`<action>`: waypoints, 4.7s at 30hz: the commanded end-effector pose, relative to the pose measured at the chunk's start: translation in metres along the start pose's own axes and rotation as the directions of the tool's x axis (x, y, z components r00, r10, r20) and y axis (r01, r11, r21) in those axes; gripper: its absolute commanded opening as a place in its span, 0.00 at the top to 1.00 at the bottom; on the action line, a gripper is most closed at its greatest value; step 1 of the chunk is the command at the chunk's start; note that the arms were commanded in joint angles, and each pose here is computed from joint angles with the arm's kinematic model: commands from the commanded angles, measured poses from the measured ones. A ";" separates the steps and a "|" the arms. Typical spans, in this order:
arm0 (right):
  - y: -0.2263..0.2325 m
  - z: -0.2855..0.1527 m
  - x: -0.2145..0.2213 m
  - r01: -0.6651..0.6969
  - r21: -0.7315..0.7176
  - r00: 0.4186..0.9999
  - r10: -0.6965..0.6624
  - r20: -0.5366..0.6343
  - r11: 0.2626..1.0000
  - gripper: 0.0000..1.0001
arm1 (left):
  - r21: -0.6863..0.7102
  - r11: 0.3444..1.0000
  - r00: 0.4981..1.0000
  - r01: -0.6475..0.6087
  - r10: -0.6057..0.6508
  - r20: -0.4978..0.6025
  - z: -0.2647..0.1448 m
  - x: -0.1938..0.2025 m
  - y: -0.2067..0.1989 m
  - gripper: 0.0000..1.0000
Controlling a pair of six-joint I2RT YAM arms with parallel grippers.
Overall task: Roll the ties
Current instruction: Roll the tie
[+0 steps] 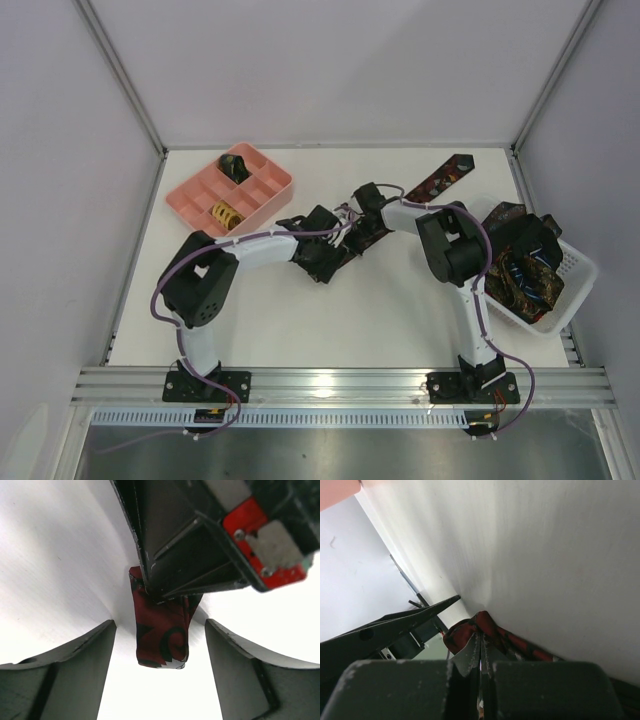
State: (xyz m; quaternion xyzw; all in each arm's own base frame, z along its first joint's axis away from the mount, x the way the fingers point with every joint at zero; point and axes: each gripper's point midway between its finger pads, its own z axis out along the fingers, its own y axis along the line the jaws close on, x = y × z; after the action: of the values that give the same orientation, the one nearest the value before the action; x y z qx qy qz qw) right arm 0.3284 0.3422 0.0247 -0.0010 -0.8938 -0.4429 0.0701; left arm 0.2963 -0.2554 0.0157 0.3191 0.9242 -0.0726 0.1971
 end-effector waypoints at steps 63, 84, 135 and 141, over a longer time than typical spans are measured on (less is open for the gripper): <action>0.041 -0.062 -0.025 0.043 -0.076 0.992 -0.034 0.120 0.996 1.00 | 0.224 0.851 0.830 0.475 -0.518 0.209 -0.113 -0.018 0.018 0.46; 0.033 -0.049 -0.023 0.063 -0.045 0.996 -0.059 0.067 0.997 0.69 | 0.309 0.724 0.750 0.617 -0.660 0.048 -0.057 -0.022 0.011 0.78; 0.009 -0.020 -0.018 0.059 0.002 0.998 -0.059 0.033 0.998 0.94 | 0.291 0.746 0.781 0.599 -0.625 -0.006 -0.028 -0.018 0.012 0.78; 0.018 -0.035 -0.015 0.048 -0.002 0.996 -0.048 0.070 0.999 1.00 | 0.278 0.754 0.788 0.596 -0.615 -0.021 -0.024 -0.016 0.013 0.78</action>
State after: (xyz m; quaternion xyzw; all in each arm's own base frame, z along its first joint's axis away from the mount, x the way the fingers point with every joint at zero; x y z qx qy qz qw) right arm 0.3435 0.3266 0.0268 0.0011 -0.8983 -0.4353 0.0598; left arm 0.2988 -0.2442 0.0365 0.0074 0.9548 -0.2618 0.1404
